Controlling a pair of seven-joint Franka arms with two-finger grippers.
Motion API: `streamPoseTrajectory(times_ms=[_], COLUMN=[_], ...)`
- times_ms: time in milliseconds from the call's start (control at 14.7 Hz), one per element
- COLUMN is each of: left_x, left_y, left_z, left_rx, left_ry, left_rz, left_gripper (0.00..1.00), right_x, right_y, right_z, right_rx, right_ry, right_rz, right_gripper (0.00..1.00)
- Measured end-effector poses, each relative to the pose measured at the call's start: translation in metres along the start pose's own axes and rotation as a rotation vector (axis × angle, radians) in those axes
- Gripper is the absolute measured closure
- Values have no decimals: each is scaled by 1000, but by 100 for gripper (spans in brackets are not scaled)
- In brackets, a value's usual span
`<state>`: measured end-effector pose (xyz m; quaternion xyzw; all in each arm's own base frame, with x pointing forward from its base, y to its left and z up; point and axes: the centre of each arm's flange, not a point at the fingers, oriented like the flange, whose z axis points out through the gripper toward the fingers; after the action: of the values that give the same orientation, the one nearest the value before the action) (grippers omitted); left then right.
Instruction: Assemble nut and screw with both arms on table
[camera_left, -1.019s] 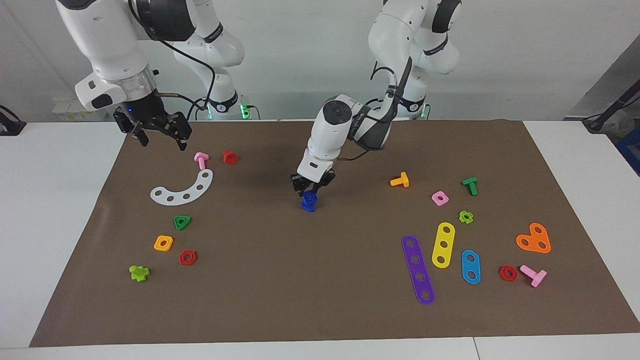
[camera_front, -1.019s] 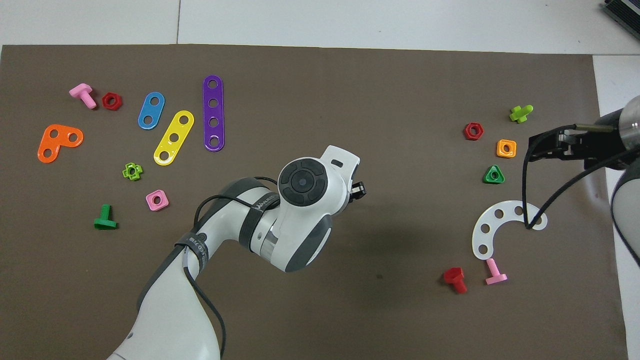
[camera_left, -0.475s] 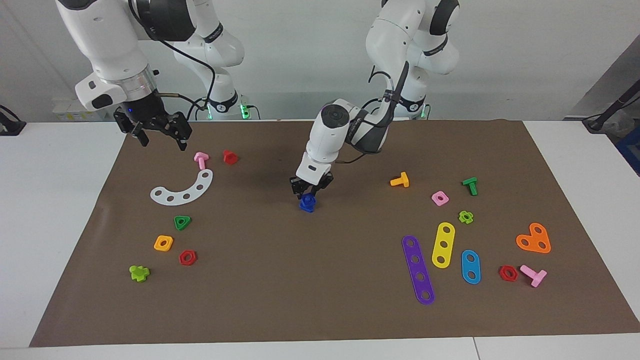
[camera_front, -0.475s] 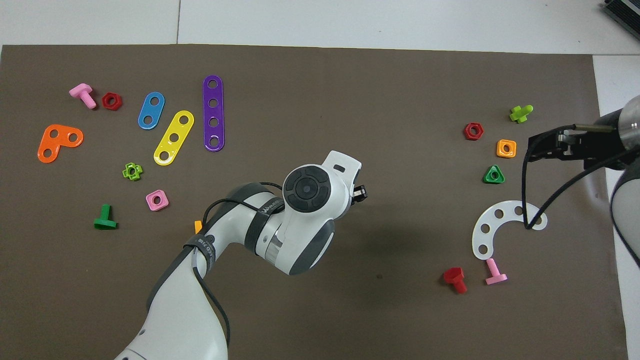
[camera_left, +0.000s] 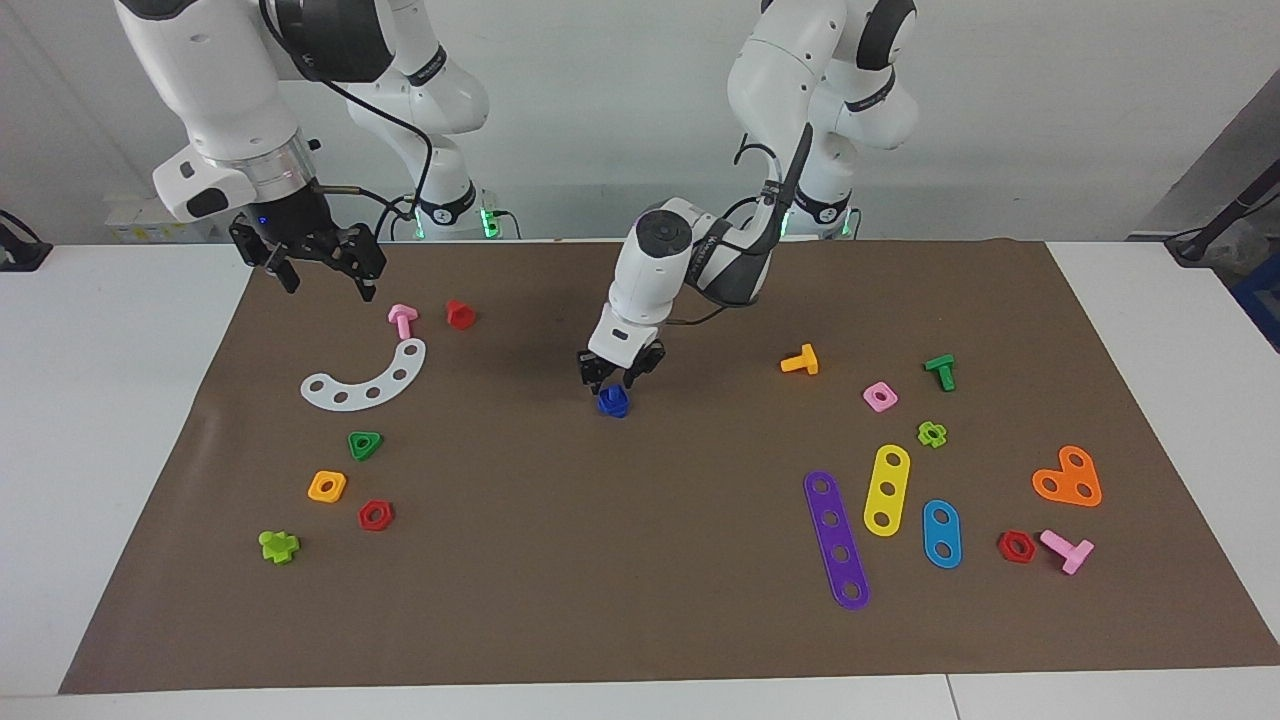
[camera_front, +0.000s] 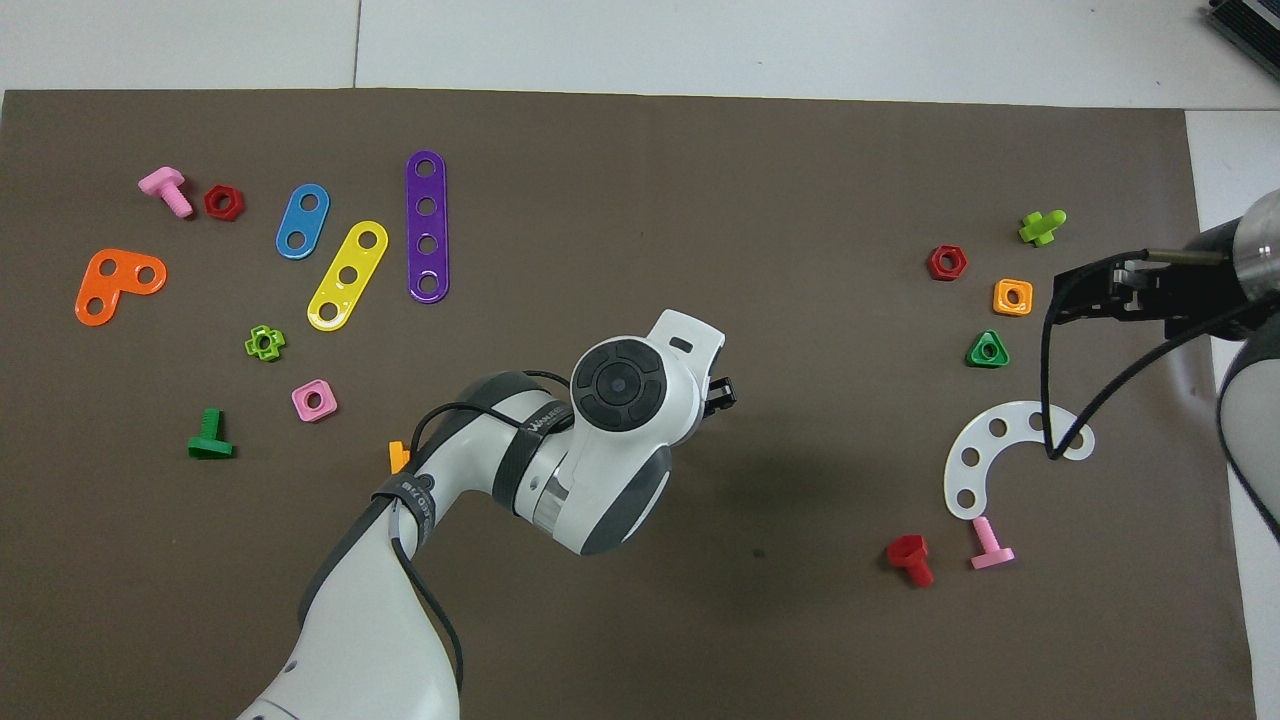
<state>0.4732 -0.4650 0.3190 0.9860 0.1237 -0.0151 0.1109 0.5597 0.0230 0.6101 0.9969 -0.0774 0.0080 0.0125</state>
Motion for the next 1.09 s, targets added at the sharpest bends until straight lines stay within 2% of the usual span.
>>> streamPoseTrajectory(times_ms=[136, 204, 340, 543, 815, 951, 1086], left_x=[6, 12, 29, 75, 127, 139, 141], left_y=[-4, -8, -19, -53, -124, -163, -201], left_z=[-2, -3, -12, -46, -130, -173, -208], left_rx=[7, 20, 61, 111, 127, 135, 154], left_ry=[1, -6, -28, -33, -70, -104, -172], left_rz=[-11, -21, -45, -63, -5, 51, 112], left_gripper=[6, 0, 0, 0, 0, 0, 0], right_x=[0, 0, 0, 0, 0, 0, 0], right_y=[0, 0, 0, 0, -1, -1, -2], right_z=[0, 0, 0, 0, 0, 0, 1], right_rx=[0, 0, 0, 0, 0, 0, 0], right_ry=[0, 0, 0, 0, 0, 0, -2], right_rz=[0, 0, 0, -1, -1, -2, -3], right_gripper=[0, 0, 0, 0, 0, 0, 0])
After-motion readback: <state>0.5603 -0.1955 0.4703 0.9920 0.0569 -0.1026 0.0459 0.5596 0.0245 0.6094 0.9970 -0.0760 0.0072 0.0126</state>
